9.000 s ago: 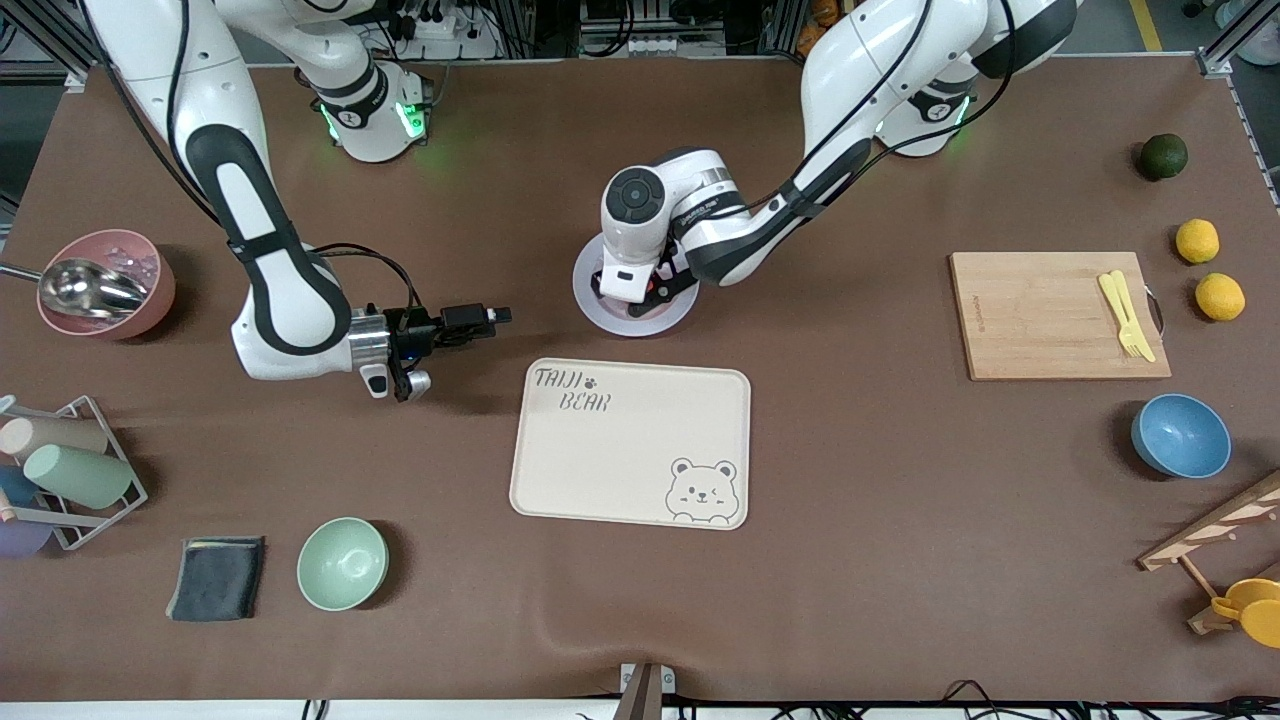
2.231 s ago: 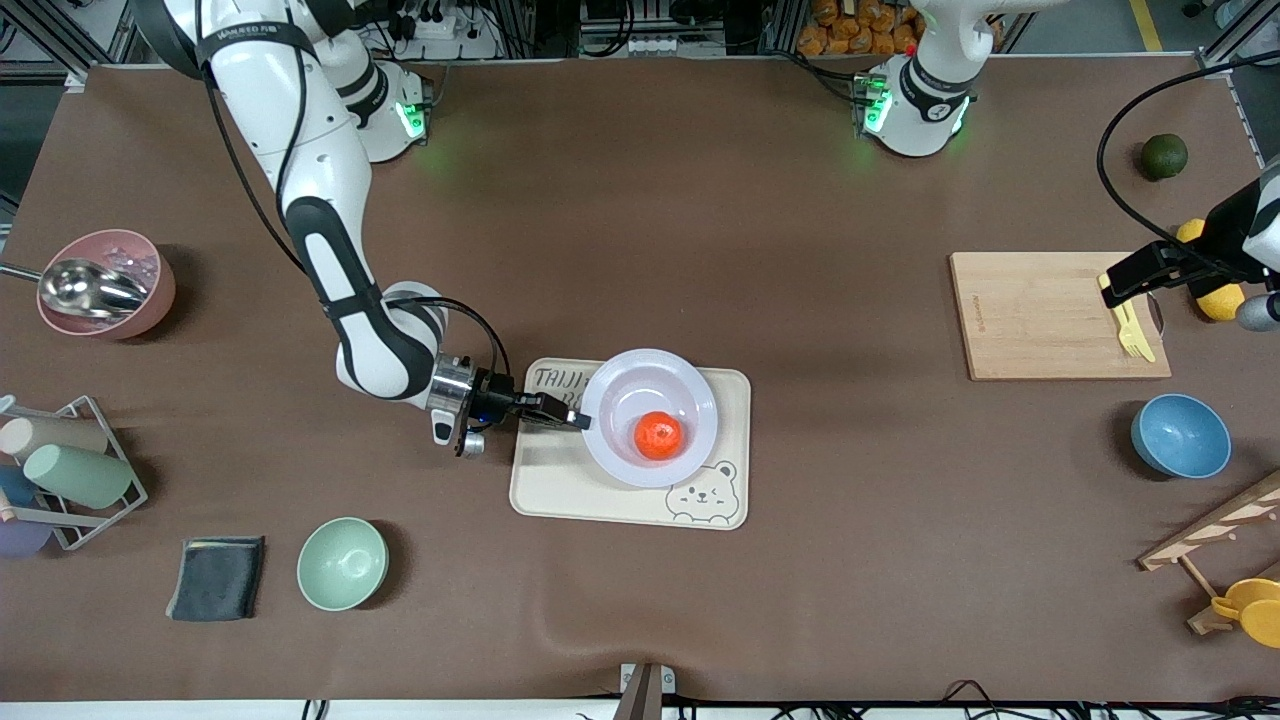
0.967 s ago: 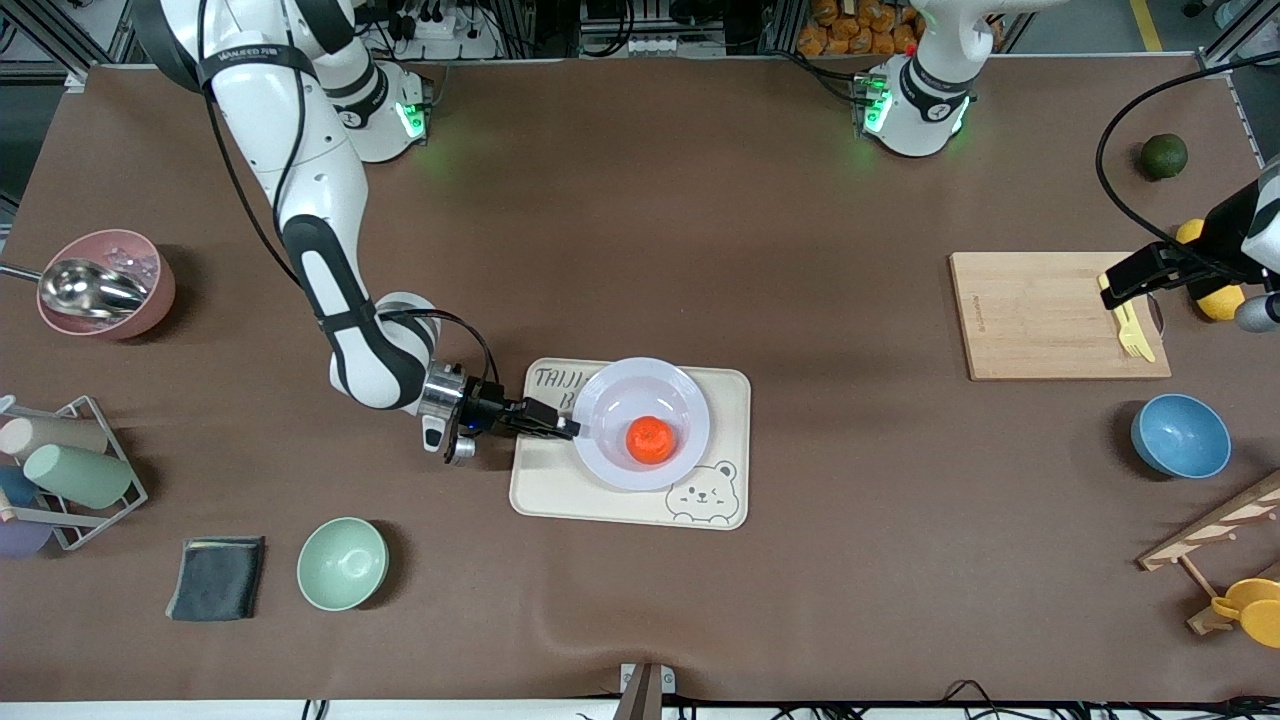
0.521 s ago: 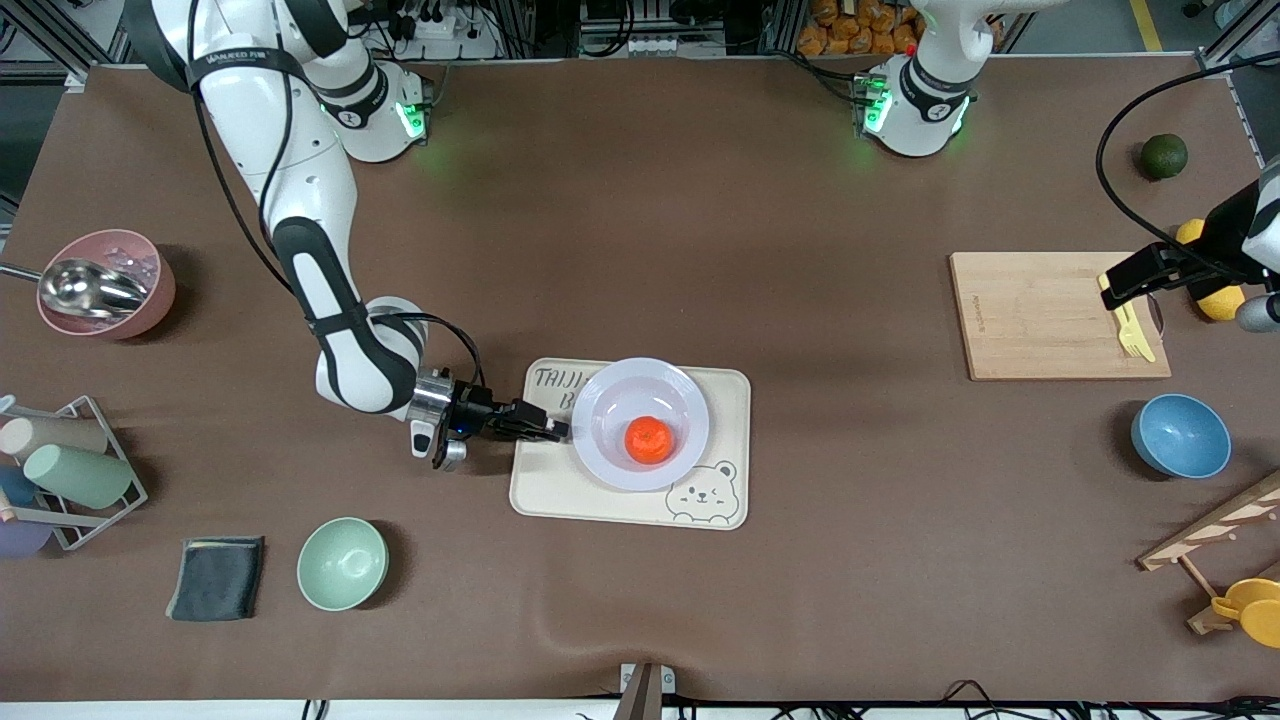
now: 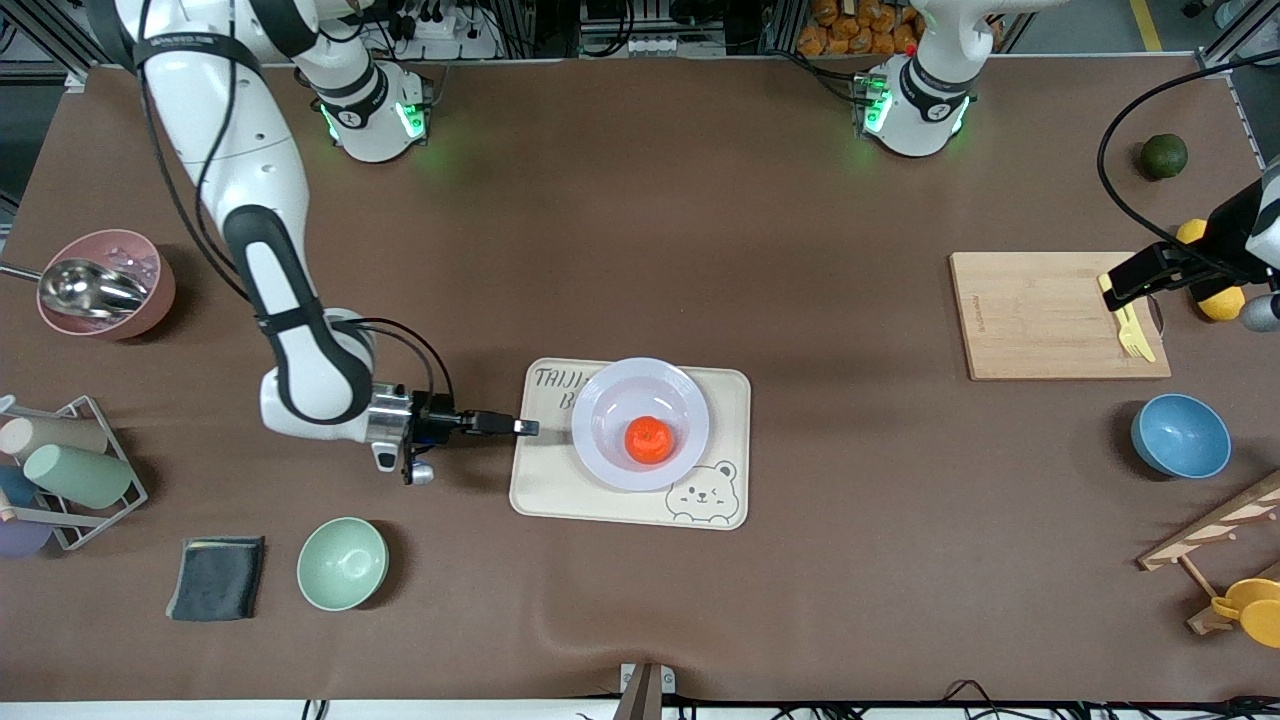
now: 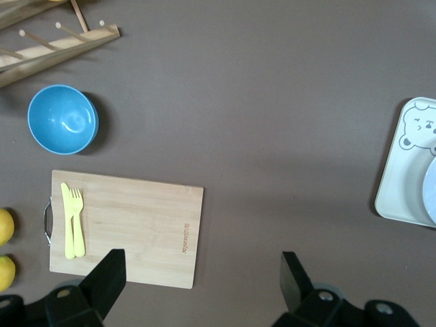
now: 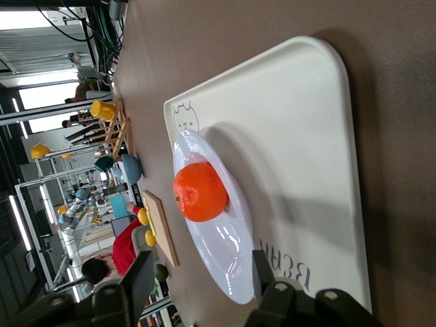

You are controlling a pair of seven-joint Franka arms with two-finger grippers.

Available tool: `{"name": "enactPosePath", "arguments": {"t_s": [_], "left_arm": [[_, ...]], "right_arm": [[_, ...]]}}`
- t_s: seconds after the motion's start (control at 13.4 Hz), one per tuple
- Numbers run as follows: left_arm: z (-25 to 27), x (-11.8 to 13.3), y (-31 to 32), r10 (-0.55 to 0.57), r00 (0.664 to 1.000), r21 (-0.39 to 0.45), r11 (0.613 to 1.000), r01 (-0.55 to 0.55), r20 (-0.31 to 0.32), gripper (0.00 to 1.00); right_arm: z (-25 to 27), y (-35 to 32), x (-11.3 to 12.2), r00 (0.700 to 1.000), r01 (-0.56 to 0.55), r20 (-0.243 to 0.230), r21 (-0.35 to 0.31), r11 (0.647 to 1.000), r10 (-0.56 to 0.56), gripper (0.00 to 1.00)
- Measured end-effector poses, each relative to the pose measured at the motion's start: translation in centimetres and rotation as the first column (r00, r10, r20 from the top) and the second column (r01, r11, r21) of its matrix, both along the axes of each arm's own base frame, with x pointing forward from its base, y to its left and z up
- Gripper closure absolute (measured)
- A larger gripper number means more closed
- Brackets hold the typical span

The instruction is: Place orange and plate with both arms

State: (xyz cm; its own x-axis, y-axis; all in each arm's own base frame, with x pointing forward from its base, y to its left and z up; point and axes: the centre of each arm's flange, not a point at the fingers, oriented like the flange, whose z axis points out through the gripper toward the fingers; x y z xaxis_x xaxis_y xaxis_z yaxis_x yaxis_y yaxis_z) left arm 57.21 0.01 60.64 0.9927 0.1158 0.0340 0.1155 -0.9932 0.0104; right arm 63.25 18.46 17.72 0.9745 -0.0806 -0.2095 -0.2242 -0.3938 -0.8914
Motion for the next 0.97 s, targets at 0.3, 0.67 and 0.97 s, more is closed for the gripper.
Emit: {"name": "enactPosePath", "arguments": {"t_s": [0.3,0.67,0.97], "left_arm": [[0.4,0.0,-0.5,-0.009,1.000,0.000,1.000,0.009,0.008,0.00],[-0.4,0.4,-1.3,-0.024,1.000,-0.001,1.000,0.024,-0.006,0.00],[-0.2,0.4,-1.0,-0.018,1.000,-0.001,1.000,0.018,-0.002,0.00]], "right_arm": [[1.3,-5.8,0.9,0.994,-0.038,-0.102,-0.009,0.999,0.036,0.01],[11.2,-9.0,2.8,0.973,-0.115,-0.223,-0.236,0.965,0.061,0.00],[16.4,-14.2,3.9,0.975,-0.188,-0.200,-0.480,0.857,0.102,0.00]]}}
